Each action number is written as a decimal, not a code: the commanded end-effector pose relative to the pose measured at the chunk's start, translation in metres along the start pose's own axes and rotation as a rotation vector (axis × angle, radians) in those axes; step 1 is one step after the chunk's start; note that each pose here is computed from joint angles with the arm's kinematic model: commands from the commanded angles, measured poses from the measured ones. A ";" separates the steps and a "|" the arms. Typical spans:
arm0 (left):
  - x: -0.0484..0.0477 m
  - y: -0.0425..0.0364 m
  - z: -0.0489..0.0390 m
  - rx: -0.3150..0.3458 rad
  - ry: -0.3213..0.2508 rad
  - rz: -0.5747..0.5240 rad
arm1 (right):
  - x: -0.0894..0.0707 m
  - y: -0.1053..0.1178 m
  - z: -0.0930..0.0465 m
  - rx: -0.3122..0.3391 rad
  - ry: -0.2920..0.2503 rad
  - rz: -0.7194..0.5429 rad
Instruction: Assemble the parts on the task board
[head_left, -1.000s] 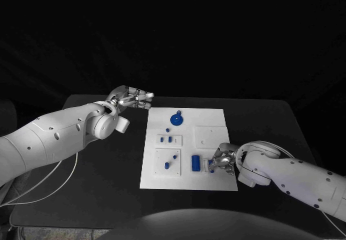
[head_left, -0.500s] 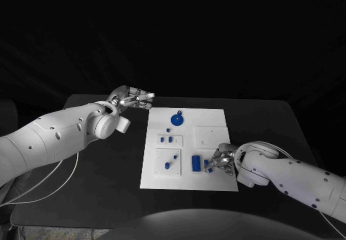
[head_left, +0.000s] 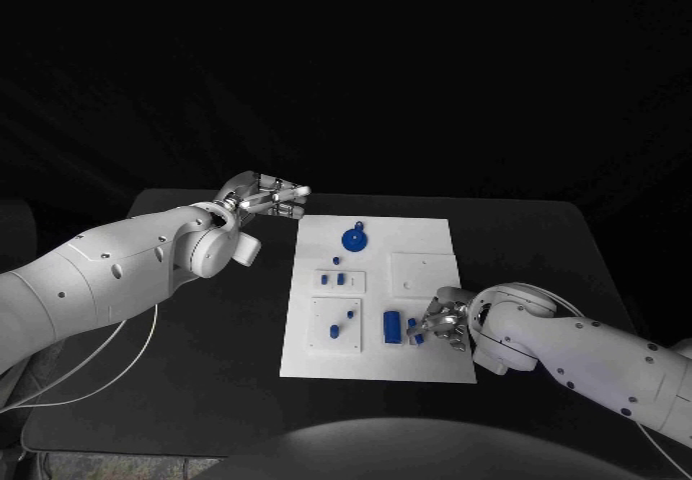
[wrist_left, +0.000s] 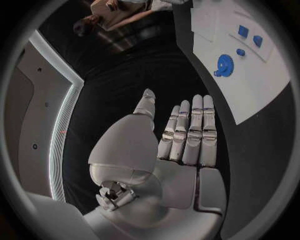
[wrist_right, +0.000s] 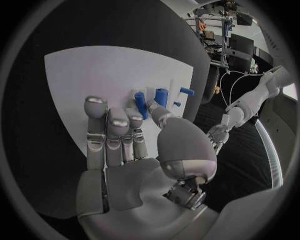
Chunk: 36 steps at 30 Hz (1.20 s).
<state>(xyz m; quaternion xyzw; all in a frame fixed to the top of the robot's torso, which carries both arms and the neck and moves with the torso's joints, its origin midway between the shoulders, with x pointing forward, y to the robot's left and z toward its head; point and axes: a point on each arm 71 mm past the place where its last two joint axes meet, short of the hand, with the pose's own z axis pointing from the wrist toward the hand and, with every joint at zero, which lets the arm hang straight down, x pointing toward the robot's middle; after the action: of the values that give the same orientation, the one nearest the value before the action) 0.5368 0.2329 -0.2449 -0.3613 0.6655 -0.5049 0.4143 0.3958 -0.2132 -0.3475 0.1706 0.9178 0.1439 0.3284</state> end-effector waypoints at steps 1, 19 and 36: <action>0.0023 -0.0009 0.0004 0.006 0.015 -0.005 | 0.005 0.004 0.000 -0.019 0.033 -0.010; 0.0008 -0.0005 -0.0002 0.005 0.014 -0.004 | 0.005 0.006 -0.005 -0.046 0.042 -0.016; 0.0005 -0.0003 -0.0004 0.004 0.013 -0.003 | 0.003 -0.001 -0.005 -0.031 0.041 -0.024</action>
<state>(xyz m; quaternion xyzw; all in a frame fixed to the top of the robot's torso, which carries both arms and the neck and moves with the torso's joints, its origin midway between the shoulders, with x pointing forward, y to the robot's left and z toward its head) 0.5367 0.2350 -0.2452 -0.3622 0.6661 -0.5032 0.4147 0.3914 -0.2142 -0.3442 0.1606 0.9203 0.1549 0.3214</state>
